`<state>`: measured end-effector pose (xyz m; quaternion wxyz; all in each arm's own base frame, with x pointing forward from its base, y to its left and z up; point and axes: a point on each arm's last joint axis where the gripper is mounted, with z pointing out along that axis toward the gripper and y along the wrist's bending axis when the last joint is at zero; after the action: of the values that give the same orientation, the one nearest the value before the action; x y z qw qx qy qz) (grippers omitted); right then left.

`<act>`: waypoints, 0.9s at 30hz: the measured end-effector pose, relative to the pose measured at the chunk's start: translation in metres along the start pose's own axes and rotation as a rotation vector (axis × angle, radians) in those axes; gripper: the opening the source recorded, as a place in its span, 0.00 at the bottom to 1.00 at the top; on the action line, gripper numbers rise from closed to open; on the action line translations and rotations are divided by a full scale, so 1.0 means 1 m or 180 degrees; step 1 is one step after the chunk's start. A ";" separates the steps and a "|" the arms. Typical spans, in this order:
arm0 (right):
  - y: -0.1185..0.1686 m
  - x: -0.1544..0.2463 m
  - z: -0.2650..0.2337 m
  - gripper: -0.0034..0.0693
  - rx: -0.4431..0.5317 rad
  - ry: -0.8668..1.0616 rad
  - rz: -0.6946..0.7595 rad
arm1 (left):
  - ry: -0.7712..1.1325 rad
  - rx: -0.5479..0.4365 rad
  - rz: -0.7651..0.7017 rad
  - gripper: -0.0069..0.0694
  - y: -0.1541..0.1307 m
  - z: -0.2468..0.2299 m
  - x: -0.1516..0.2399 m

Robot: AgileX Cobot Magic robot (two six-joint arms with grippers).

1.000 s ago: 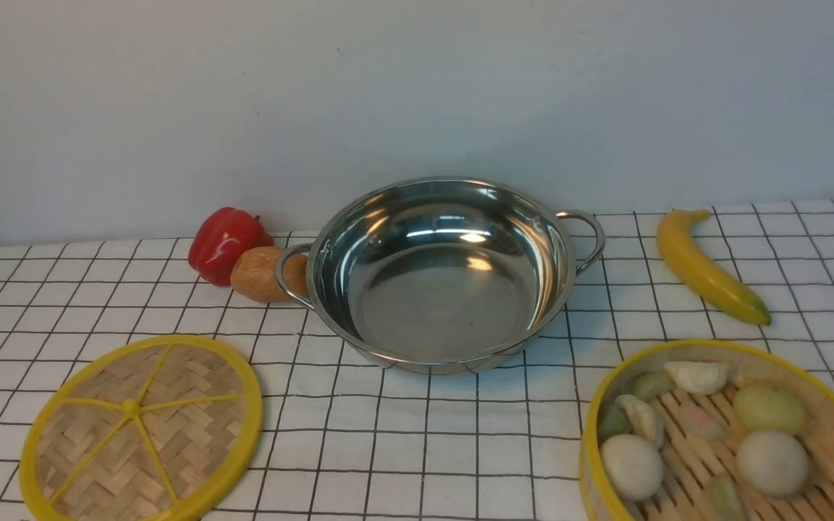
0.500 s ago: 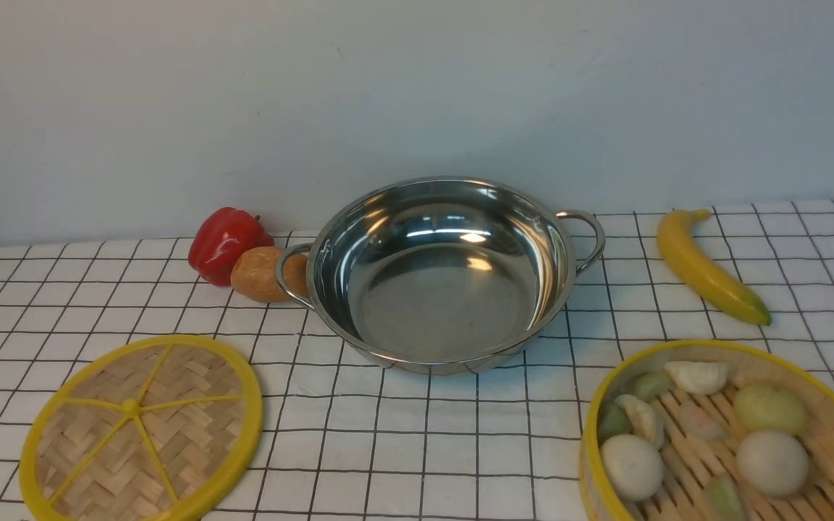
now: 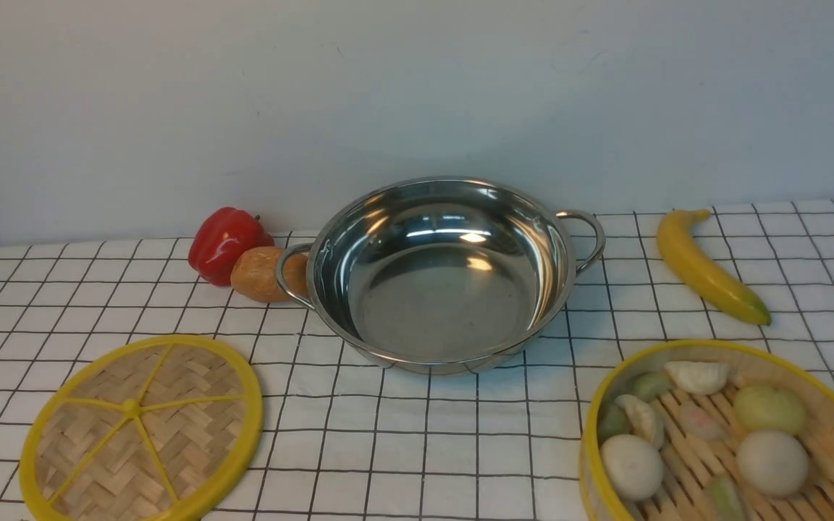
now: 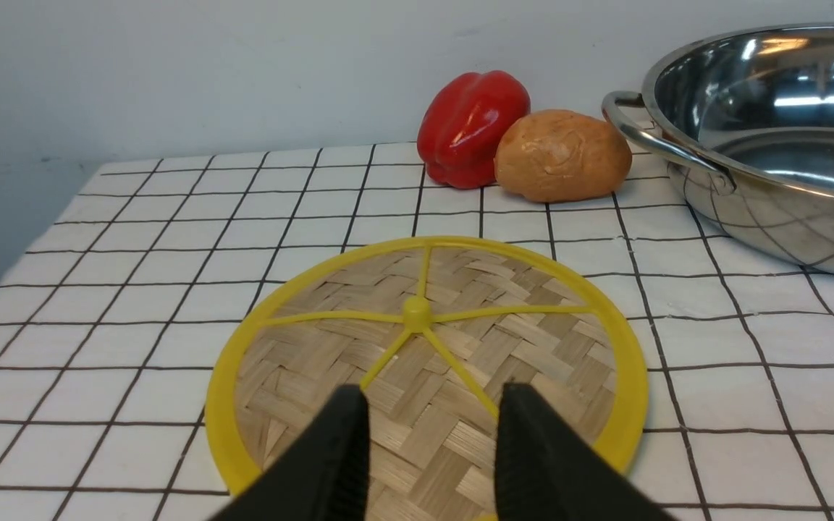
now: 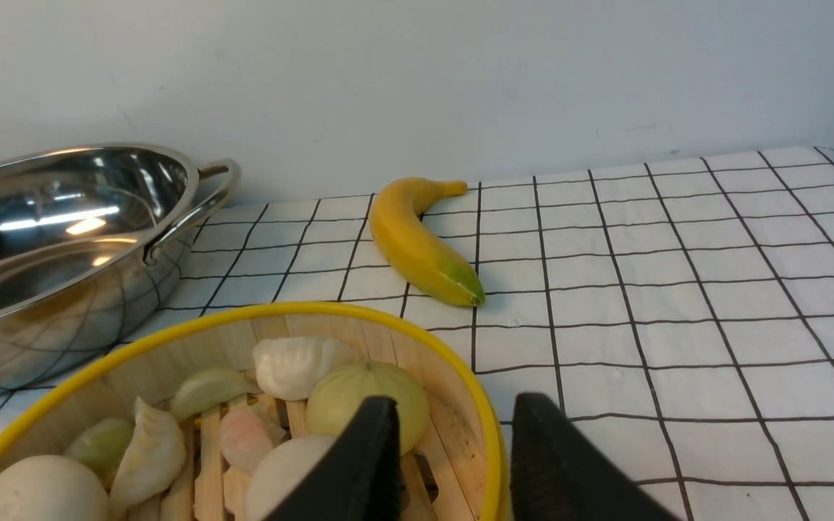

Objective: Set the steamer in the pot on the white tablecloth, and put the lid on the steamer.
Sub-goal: 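Reach for and grasp the rim of the bamboo steamer holding the buns with the right gripper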

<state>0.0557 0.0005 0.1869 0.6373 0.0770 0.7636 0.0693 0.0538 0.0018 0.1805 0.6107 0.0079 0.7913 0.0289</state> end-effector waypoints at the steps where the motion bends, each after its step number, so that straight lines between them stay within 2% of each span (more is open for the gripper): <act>1: 0.000 -0.001 0.000 0.38 -0.0007 -0.0034 0.0027 | 0.0000 0.0000 0.0000 0.41 0.000 0.000 0.000; 8: 0.006 -0.028 -0.006 0.38 -0.0164 -0.0549 0.0428 | 0.0000 0.0000 0.0000 0.41 0.000 0.000 0.000; 11: 0.015 -0.070 -0.025 0.38 -0.0306 -0.0967 0.0515 | 0.0000 0.0000 0.0000 0.41 0.000 0.000 0.000; 14: 0.022 -0.099 -0.038 0.38 -0.0390 -0.1079 0.0630 | 0.0000 0.0000 0.0000 0.41 0.000 0.000 0.000; 16: 0.030 -0.123 -0.049 0.38 -0.0449 -0.0858 0.0769 | 0.0000 0.0000 0.0000 0.41 0.000 0.000 0.000; 23: 0.041 -0.148 -0.055 0.38 -0.0603 -0.0614 0.1013 | 0.0000 0.0000 0.0000 0.41 0.000 0.000 0.000; 26: 0.045 -0.150 -0.053 0.38 -0.0586 -0.0304 0.0896 | 0.0000 0.0000 0.0000 0.41 0.000 0.000 0.000; 27: 0.049 -0.148 -0.050 0.38 -0.0571 0.0157 0.0686 | 0.0000 0.0000 0.0000 0.41 0.000 0.000 0.000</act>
<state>0.0337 0.0171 0.3487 0.6116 0.0995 0.7571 0.2072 0.0538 0.0018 0.1805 0.6107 0.0079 0.7913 0.0289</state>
